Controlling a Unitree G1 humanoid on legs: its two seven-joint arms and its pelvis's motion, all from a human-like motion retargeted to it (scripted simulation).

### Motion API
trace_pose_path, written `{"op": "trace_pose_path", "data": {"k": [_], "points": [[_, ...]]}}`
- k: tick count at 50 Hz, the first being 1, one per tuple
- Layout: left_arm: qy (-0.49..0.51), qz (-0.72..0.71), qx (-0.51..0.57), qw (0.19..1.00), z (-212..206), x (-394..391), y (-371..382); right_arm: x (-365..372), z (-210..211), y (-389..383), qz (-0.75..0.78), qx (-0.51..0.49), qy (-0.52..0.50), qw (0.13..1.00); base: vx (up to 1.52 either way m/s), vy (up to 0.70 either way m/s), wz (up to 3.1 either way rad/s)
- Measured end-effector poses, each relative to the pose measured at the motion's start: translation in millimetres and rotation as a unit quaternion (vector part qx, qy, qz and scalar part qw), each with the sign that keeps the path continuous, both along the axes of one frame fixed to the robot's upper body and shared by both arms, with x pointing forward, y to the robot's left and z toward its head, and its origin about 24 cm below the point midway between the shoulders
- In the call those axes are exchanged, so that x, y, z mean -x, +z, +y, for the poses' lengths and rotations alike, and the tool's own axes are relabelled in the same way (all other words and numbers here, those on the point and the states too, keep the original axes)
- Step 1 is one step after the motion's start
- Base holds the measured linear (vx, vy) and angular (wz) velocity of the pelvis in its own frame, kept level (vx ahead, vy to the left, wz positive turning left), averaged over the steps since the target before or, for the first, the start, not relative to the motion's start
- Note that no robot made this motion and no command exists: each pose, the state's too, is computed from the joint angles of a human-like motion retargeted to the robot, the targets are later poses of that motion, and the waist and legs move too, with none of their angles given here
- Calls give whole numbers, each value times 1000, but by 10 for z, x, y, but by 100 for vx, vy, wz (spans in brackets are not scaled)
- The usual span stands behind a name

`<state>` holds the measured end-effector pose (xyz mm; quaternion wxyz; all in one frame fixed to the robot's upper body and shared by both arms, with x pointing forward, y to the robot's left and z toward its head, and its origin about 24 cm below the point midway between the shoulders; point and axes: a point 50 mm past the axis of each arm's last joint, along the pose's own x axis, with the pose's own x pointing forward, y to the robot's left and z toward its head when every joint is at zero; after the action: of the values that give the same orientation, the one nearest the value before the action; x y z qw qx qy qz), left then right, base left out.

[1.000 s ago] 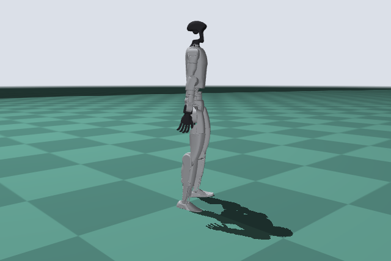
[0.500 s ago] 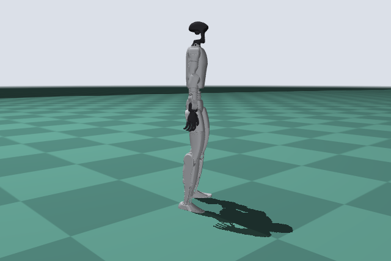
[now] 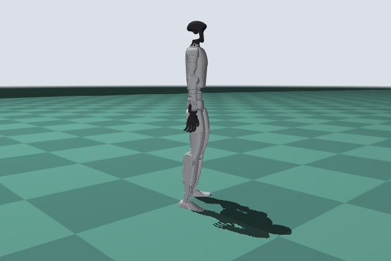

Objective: Upper body actions

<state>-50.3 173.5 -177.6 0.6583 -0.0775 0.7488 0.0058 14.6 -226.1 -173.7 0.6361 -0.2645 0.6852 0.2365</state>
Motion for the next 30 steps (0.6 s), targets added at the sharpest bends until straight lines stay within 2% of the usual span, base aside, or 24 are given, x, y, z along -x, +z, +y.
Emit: {"op": "trace_pose_path", "data": {"k": [30], "points": [[-5,14,3,1000,59,53,17,125,-6,4,28,4,-9,1000,0,0,0]]}}
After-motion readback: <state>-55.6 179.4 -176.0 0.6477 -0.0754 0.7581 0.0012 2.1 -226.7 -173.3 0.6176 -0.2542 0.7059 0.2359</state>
